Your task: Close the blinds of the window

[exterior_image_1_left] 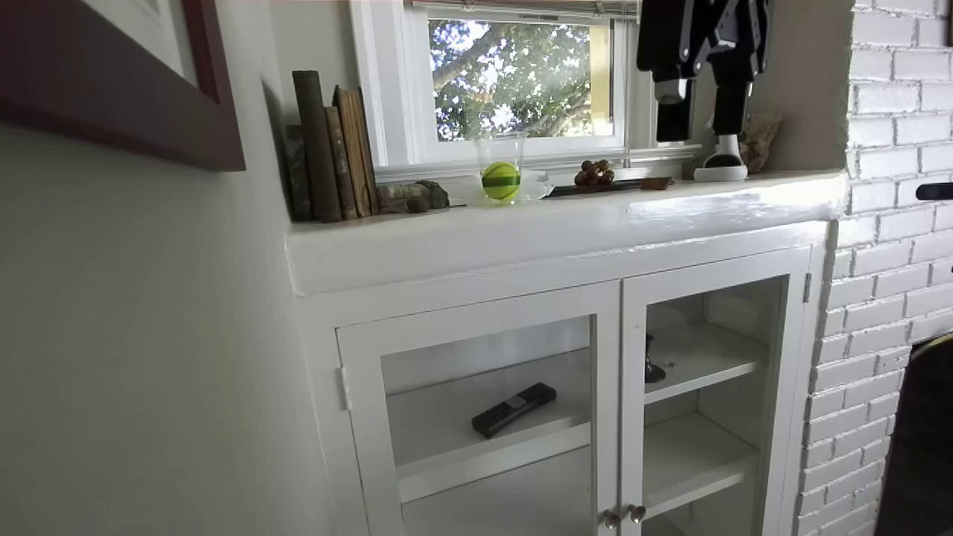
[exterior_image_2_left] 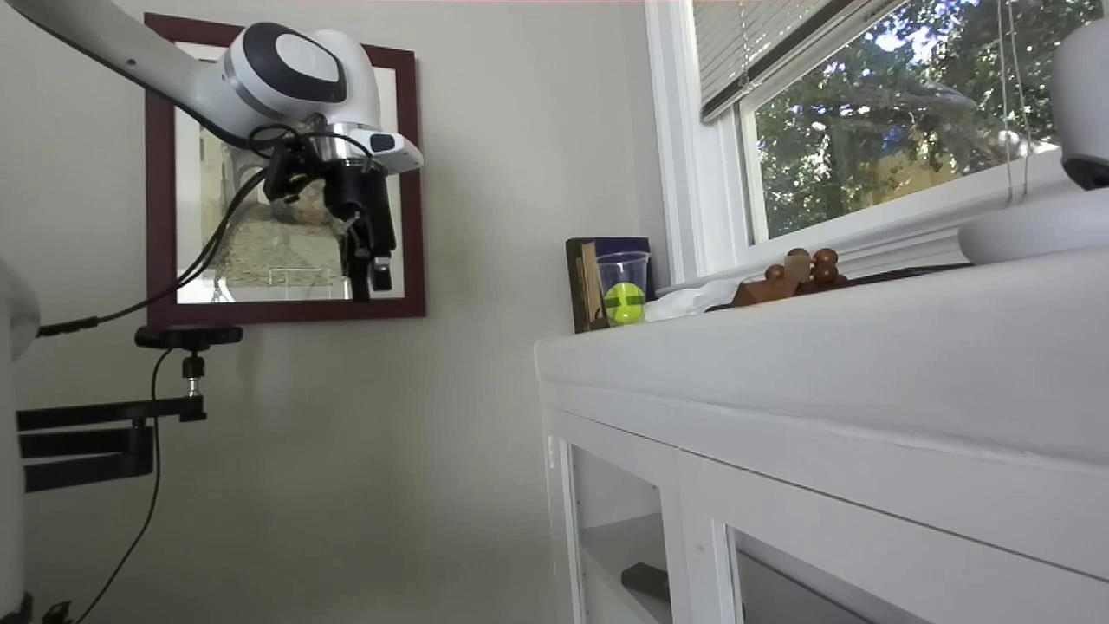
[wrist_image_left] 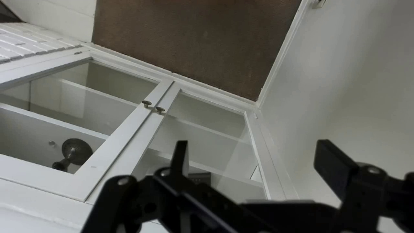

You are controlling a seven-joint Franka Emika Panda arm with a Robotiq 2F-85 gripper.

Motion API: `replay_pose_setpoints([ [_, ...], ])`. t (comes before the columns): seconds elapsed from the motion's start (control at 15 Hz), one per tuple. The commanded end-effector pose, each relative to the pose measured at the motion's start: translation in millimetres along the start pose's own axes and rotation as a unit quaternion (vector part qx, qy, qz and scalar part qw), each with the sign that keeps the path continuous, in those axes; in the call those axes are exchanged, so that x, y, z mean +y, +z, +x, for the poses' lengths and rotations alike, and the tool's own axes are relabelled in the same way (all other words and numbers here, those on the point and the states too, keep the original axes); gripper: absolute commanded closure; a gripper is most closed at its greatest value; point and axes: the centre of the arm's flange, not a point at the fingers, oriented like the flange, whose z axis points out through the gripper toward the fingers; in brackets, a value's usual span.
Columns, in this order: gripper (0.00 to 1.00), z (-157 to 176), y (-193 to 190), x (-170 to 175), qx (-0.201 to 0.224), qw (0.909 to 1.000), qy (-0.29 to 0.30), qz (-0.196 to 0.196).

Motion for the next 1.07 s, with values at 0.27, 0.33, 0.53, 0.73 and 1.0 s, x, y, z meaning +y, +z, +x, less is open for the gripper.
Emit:
replay_pose_setpoints([
  [0.27, 0.0, 38, -33, 120, 0.075, 0.9854, 0.143, -0.052],
  [0.33, 0.0, 44, -42, 142, 0.095, 0.9813, 0.157, -0.058],
  [0.53, 0.0, 62, -66, 198, 0.166, 0.9653, 0.178, -0.095],
  [0.73, 0.0, 79, -90, 241, 0.228, 0.9438, 0.189, -0.146],
  [1.0, 0.0, 97, -103, 286, 0.278, 0.9202, 0.214, -0.174],
])
